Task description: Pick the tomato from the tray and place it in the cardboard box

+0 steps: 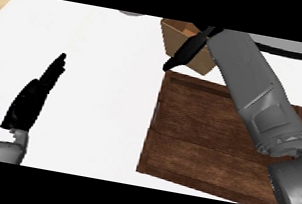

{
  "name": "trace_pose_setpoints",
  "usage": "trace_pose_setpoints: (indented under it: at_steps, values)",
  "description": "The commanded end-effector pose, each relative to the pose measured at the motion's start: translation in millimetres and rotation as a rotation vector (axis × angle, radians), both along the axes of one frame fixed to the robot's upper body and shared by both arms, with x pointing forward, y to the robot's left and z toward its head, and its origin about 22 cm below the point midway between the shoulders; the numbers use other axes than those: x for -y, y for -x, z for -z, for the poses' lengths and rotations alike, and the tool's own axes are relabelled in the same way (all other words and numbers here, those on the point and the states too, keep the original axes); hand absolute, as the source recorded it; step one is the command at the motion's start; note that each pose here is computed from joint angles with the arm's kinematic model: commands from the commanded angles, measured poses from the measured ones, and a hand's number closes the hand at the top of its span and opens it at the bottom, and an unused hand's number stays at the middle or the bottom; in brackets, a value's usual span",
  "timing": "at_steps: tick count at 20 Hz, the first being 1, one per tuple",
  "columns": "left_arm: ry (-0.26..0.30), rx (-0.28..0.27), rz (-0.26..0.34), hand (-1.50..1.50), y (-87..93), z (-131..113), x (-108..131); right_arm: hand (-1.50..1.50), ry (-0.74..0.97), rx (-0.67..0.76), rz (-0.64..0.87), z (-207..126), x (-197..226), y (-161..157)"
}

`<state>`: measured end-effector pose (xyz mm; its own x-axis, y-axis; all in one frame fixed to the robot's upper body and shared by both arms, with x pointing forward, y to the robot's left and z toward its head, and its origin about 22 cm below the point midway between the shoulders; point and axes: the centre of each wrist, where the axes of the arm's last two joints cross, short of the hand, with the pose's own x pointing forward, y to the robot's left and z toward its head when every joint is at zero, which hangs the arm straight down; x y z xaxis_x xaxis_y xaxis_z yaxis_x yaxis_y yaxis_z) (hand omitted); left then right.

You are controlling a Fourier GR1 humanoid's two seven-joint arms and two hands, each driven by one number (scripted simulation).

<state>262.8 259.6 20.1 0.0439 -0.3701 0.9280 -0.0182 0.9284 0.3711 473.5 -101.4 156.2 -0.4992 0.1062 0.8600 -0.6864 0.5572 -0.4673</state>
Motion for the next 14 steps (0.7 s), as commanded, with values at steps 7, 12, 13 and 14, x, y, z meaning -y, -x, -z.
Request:
trace_pose_setpoints:
  at_steps: [7, 12, 13, 14]
  values:
    - [0.011, 0.022, 0.049, 0.00, 0.8, 1, 13, -1.50, -0.218, -0.141, 0.206, -45, 87, -14]
    - [0.007, 0.040, 0.054, 0.00, -3.8, -5, 15, -1.50, -0.267, -0.143, 0.260, -60, 144, -12]
    - [0.011, 0.035, 0.068, 0.00, -3.8, -6, 13, -1.50, -0.253, -0.135, 0.270, -62, 142, -12]
    - [0.007, 0.072, 0.066, 0.00, -11.5, -16, 14, -1.50, -0.272, -0.121, 0.271, -67, 146, -12]
